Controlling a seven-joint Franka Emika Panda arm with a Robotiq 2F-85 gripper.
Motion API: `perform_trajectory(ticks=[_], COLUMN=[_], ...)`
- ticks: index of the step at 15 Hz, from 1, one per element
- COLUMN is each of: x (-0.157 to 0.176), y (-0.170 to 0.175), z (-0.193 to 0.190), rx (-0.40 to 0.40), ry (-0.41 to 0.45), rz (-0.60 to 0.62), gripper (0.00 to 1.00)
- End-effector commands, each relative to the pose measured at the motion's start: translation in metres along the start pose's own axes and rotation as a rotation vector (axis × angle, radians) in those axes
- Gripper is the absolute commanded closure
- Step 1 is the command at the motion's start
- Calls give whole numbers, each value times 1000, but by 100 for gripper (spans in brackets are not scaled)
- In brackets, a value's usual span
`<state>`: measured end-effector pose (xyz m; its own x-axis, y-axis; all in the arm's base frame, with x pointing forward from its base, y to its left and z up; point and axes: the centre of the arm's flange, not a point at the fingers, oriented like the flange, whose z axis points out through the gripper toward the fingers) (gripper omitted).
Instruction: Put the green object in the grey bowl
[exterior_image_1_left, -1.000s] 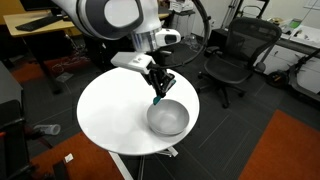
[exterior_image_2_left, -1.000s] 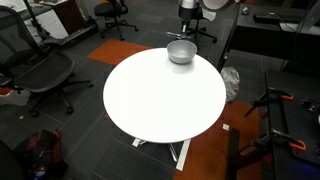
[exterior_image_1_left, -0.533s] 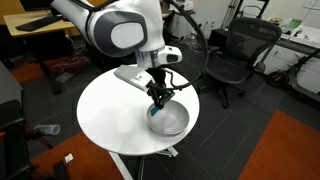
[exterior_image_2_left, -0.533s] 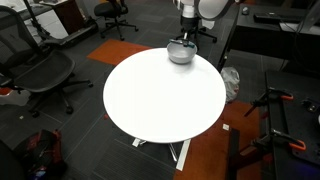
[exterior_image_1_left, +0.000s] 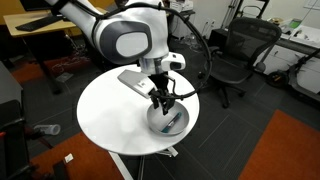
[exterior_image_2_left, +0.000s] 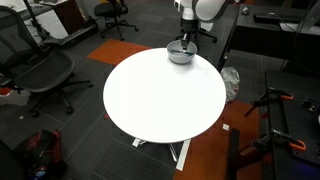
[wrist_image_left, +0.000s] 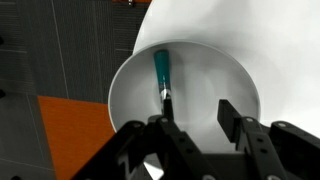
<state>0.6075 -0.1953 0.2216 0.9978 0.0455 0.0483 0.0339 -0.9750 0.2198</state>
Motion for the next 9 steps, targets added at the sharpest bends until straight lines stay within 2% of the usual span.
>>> perform_trajectory(ticks=[1, 3, 4, 9], x=[4, 1, -1, -15], y=[-1, -3, -5, -14], z=[-5, -11, -15, -47], rx=[0, -3, -7, -23], ry=[22, 29, 31, 55], rz=[27, 22, 19, 2], gripper=[18, 3, 0, 0])
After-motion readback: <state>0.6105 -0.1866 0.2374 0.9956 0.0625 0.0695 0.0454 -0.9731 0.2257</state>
